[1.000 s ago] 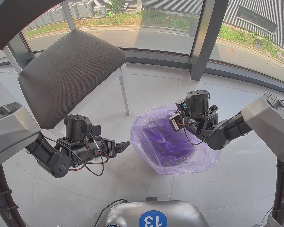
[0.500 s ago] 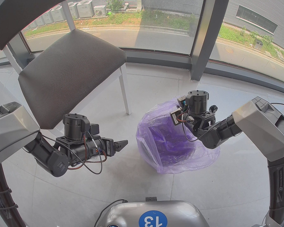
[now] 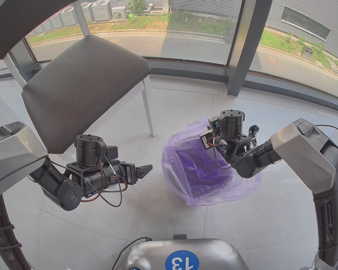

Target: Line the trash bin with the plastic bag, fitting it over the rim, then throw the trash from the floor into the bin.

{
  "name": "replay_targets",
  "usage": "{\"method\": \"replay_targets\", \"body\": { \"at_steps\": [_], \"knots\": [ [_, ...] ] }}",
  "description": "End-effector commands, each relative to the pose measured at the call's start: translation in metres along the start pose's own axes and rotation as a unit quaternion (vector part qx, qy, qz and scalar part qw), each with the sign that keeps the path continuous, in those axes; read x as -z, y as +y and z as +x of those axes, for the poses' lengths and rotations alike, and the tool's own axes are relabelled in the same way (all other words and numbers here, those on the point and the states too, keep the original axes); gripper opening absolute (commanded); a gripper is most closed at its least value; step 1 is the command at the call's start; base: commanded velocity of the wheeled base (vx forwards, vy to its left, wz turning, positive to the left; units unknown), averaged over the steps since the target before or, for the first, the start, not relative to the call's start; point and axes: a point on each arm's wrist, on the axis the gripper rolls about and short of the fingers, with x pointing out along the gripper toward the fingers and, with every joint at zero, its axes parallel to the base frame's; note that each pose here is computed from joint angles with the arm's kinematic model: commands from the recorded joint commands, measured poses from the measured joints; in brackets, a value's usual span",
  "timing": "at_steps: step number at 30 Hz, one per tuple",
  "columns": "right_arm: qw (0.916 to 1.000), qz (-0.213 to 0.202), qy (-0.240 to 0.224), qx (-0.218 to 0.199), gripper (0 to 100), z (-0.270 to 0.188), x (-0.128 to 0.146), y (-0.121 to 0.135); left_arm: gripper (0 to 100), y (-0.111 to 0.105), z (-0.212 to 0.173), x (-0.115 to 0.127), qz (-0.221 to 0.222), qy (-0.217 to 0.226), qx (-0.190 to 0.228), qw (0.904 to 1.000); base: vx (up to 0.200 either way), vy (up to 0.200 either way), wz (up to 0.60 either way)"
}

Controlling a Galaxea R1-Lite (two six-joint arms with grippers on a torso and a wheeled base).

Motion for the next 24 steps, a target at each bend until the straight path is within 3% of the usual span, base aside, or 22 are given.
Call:
{"method": "replay_targets", "body": {
  "at_steps": [1,7,10,13,20,24],
  "knots": [
    [1.0000,0.002,-0.007,0.002,100,0.000,0.002,0.000,100,0.000,0.001,0.001,-0.001,0.002,-0.001,1.0000,0.000,0.000,0.00],
    [1.0000,-0.004,-0.007,-0.003,100,-0.006,0.008,-0.001,100,0.000,0.005,0.004,0.000,0.004,0.001,1.0000,0.000,0.000,0.00],
    [0.9998,-0.005,-0.010,-0.018,100,-0.018,0.004,0.000,100,0.000,0.005,0.004,0.001,0.001,0.003,1.0000,0.000,0.000,0.00],
    [0.9981,-0.005,-0.019,-0.059,100,-0.041,-0.005,0.005,100,-0.003,0.000,0.001,0.003,-0.006,0.005,1.0000,0.000,0.000,0.00],
    [0.9972,-0.004,-0.016,-0.072,100,-0.063,-0.011,-0.002,100,-0.010,-0.012,-0.003,0.008,-0.018,0.012,0.9997,0.000,0.000,0.00],
    [0.9964,0.012,-0.016,-0.082,100,-0.080,-0.017,-0.009,100,-0.019,-0.033,-0.020,0.026,-0.047,0.020,0.9984,0.000,0.000,0.00]
  ]
}}
